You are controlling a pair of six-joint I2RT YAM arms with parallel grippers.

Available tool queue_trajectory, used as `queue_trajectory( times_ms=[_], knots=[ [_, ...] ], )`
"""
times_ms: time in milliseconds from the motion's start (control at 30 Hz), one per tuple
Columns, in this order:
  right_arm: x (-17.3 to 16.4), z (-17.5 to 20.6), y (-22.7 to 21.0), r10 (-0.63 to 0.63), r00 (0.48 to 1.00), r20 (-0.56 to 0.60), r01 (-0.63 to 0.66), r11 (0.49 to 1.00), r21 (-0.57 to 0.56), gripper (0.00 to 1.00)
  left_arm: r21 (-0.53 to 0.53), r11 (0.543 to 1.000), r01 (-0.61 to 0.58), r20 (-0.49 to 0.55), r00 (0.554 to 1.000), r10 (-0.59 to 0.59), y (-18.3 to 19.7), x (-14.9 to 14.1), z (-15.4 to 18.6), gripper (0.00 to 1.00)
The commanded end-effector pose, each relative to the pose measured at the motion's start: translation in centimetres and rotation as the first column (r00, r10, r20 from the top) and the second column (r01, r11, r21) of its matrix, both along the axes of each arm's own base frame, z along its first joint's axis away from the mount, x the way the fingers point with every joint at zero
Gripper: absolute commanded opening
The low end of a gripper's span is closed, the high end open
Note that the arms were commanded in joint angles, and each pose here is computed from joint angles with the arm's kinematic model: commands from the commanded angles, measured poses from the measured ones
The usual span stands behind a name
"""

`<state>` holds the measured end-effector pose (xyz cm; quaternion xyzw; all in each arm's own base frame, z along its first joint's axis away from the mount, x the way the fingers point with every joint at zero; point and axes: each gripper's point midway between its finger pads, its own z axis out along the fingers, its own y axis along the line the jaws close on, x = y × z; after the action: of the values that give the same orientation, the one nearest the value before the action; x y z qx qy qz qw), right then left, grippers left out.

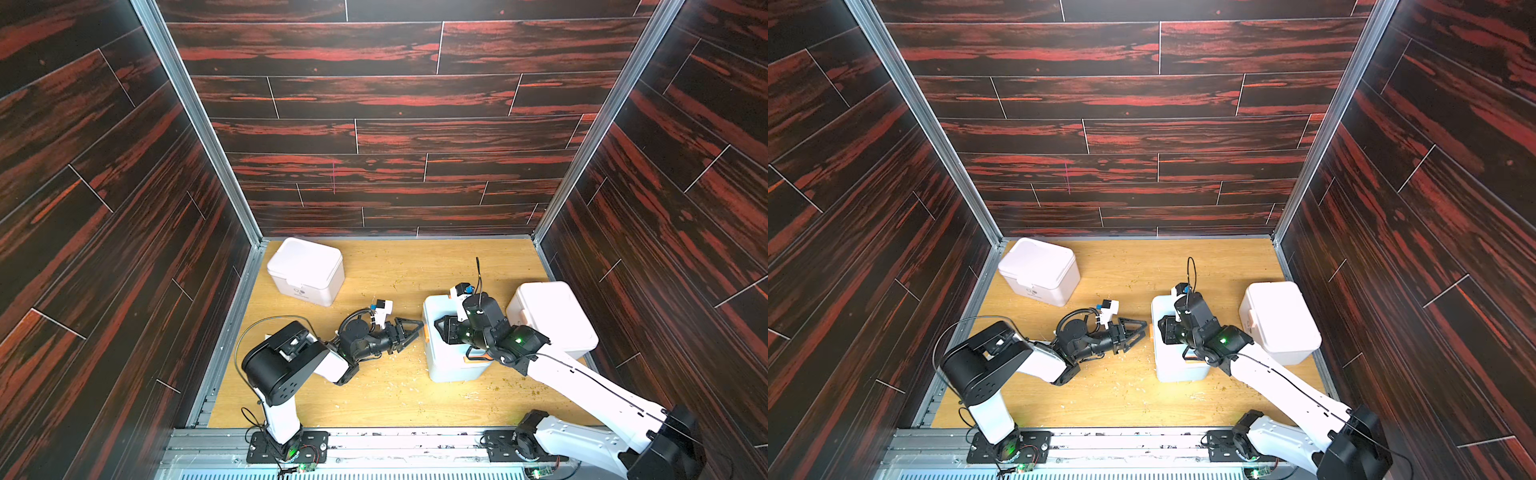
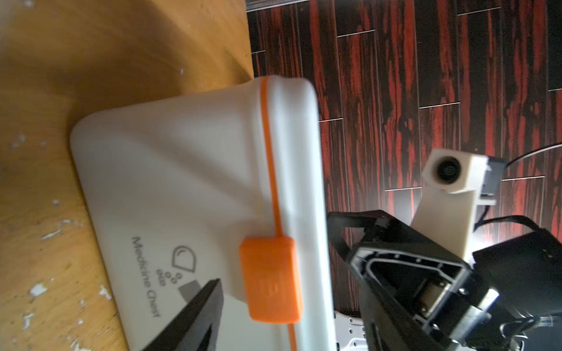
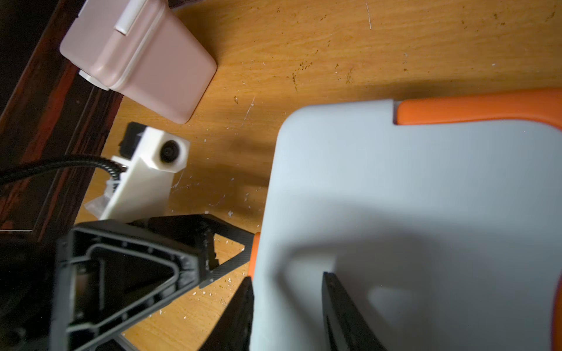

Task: Open first aid kits and take out gauze
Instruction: Open the fastener of the first aid kit.

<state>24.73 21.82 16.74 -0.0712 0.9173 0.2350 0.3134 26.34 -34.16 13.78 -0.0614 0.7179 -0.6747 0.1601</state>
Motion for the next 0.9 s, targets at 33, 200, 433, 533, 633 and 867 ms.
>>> queue_trajectory(
  times_ms=[33, 200, 433, 533, 633, 867],
  knots=[
    [-6.7, -8.2, -4.1, -0.02, 0.938, -0.347, -0.053, 0.979, -0.198, 0.41, -0.072, 0.995, 0.064, 0.099, 0.993, -0.057, -1.5, -0.5, 3.5, 0.75],
    [-7.0, -8.7, -3.5, -0.007, 0.929, -0.369, -0.058, 0.985, -0.165, 0.39, -0.095, 0.988, 0.118, 0.117, 0.987, -0.107, -3.2, -1.7, 4.7, 0.75],
    [-7.3, -9.6, -3.7, -0.022, 0.921, -0.388, -0.046, 0.985, -0.165, 0.36, -0.117, 0.986, 0.117, 0.133, 0.986, -0.101, -2.9, -2.3, 6.0, 0.75],
    [-7.3, -9.4, -4.1, -0.043, 0.925, -0.379, -0.029, 0.983, -0.182, 0.36, -0.105, 0.989, 0.109, 0.109, 0.989, -0.097, -3.2, -2.0, 5.0, 0.77],
    [-7.1, -8.8, -5.1, -0.079, 0.931, -0.356, 0.0, 0.976, -0.216, 0.39, -0.084, 0.991, 0.101, 0.077, 0.992, -0.095, -3.6, -1.4, 3.4, 0.82],
    [-6.7, -7.4, -6.7, -0.146, 0.944, -0.297, 0.068, 0.965, -0.255, 0.41, -0.092, 0.99, 0.107, 0.087, 0.991, -0.099, -3.9, -1.2, 3.8, 0.82]
  ],
)
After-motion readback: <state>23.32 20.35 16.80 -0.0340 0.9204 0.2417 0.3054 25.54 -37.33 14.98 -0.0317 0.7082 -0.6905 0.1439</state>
